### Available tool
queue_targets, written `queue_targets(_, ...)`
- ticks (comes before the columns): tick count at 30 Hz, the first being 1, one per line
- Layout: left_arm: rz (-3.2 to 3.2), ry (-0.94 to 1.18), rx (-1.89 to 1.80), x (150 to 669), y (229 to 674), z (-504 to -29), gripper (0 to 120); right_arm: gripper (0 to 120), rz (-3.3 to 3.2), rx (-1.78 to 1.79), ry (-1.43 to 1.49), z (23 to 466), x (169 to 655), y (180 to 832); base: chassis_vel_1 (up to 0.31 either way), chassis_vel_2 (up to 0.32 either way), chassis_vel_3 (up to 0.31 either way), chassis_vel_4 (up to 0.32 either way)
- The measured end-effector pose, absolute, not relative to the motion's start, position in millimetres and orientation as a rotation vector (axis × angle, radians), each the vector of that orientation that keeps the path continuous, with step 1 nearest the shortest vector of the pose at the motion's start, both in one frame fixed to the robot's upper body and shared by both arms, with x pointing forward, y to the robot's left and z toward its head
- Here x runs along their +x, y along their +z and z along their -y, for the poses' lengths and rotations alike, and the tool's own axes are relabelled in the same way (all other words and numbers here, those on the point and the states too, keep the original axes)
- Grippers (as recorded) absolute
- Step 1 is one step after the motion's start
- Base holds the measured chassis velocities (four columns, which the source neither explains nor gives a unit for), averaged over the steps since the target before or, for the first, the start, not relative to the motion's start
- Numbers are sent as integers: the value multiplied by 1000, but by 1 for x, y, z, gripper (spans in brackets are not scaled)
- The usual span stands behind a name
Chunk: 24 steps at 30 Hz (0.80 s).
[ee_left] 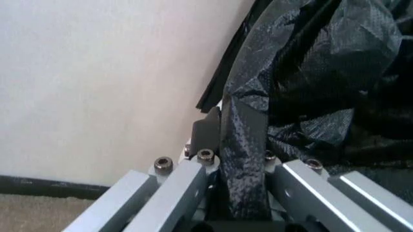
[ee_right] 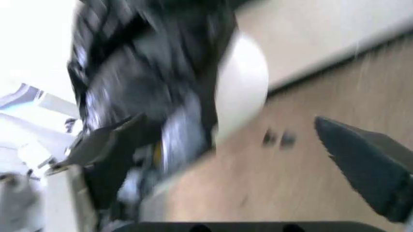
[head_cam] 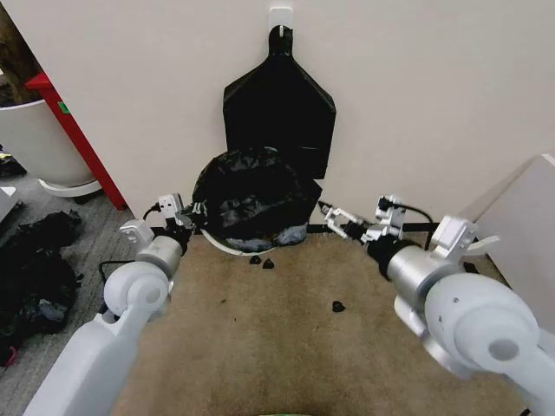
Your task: Place the garbage bag over the trash bin.
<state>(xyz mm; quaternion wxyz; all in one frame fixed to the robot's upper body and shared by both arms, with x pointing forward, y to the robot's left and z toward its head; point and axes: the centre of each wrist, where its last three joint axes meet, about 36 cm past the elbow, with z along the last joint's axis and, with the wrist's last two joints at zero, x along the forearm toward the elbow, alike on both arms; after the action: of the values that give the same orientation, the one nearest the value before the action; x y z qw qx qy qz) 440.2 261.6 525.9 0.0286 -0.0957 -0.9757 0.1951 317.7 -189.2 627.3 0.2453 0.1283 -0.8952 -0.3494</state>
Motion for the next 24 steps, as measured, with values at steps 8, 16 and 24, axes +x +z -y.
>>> queue_targets(8, 3010, 601, -317, 439, 531, -258, 1, 100, 2146, 379, -1337, 174, 316, 629, 0, 0, 0, 0)
queue_targets(16, 3011, 585, -327, 437, 529, -256, 1, 100, 2096, 461, -1401, 160, 315, 627, 0, 0, 0, 0)
queue_targets(24, 3010, 585, -337, 437, 530, -253, 1, 84, 2087, 480, -1430, 153, 320, 622, 0, 0, 0, 0)
